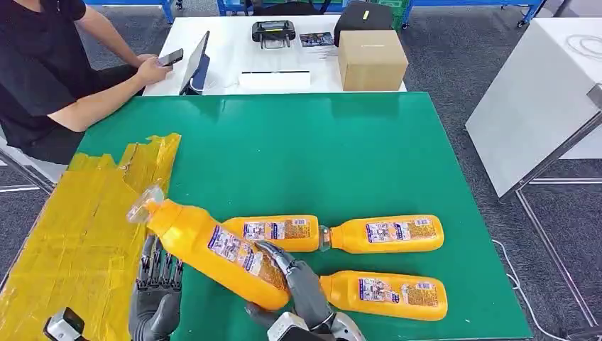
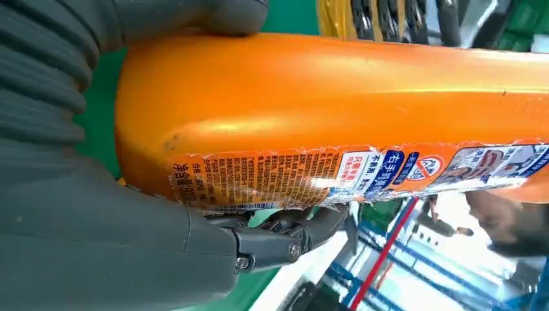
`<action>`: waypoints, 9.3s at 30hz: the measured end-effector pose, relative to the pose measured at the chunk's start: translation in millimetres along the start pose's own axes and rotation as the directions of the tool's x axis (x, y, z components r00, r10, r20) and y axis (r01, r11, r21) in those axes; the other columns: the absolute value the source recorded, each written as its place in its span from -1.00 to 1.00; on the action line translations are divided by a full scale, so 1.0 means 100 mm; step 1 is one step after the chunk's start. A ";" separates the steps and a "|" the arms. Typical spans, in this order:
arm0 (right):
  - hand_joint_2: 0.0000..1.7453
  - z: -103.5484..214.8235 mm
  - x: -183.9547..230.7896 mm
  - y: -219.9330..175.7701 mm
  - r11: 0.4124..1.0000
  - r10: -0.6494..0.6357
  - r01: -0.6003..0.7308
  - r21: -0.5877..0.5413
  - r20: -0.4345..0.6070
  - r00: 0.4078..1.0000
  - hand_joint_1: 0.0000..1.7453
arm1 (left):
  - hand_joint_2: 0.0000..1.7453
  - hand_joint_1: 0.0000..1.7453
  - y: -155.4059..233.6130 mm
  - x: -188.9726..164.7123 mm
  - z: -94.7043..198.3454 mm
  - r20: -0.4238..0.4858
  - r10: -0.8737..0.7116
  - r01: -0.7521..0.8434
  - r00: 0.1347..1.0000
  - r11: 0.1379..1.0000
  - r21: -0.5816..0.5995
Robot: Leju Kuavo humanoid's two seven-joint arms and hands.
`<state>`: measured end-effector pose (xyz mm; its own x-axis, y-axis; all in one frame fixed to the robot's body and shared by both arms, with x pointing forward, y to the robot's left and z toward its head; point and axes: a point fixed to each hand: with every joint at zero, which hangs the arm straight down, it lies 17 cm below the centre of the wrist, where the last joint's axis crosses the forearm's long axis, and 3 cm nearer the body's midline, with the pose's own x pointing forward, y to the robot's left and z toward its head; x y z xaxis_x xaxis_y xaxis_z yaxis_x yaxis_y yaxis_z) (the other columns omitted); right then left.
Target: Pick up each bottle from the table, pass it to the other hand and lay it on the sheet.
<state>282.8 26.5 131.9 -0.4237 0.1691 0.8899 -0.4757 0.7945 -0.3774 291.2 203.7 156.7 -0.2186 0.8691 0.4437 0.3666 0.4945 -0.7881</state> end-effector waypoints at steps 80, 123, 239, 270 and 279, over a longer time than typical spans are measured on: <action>1.00 -1.27 -0.77 -0.72 0.936 0.292 -0.254 0.244 -0.135 0.947 -1.00 | 1.00 1.00 1.48 0.04 -0.50 0.152 -0.816 0.769 -0.557 -0.576 -0.277; 1.00 -0.98 -1.59 -0.39 0.607 0.621 -0.283 0.742 -0.221 0.752 -1.00 | -1.00 -1.00 2.07 0.76 0.12 0.103 -0.950 0.683 -0.296 -0.286 -0.673; 1.00 -0.91 -0.20 1.16 0.883 0.230 -0.225 0.412 0.039 0.972 1.00 | 1.00 1.00 -0.21 -0.10 -0.34 -0.085 -0.467 0.451 0.880 0.878 -0.162; 1.00 -0.98 -0.28 1.02 0.894 0.294 -0.284 0.346 0.025 0.955 -1.00 | 1.00 1.00 -0.21 -0.07 -0.39 -0.054 -0.511 0.499 0.858 0.853 -0.150; 1.00 -0.91 -0.28 0.60 0.948 0.249 -0.237 0.211 -0.033 0.968 -1.00 | 1.00 1.00 -0.05 0.32 -0.72 0.118 -0.878 0.884 0.464 0.467 -0.001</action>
<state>335.7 122.8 107.8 -0.5035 0.3808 0.7755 -0.5130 0.5905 -0.6230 347.1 229.5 205.2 -0.5300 -0.0325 0.8474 -0.0217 0.9995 0.0248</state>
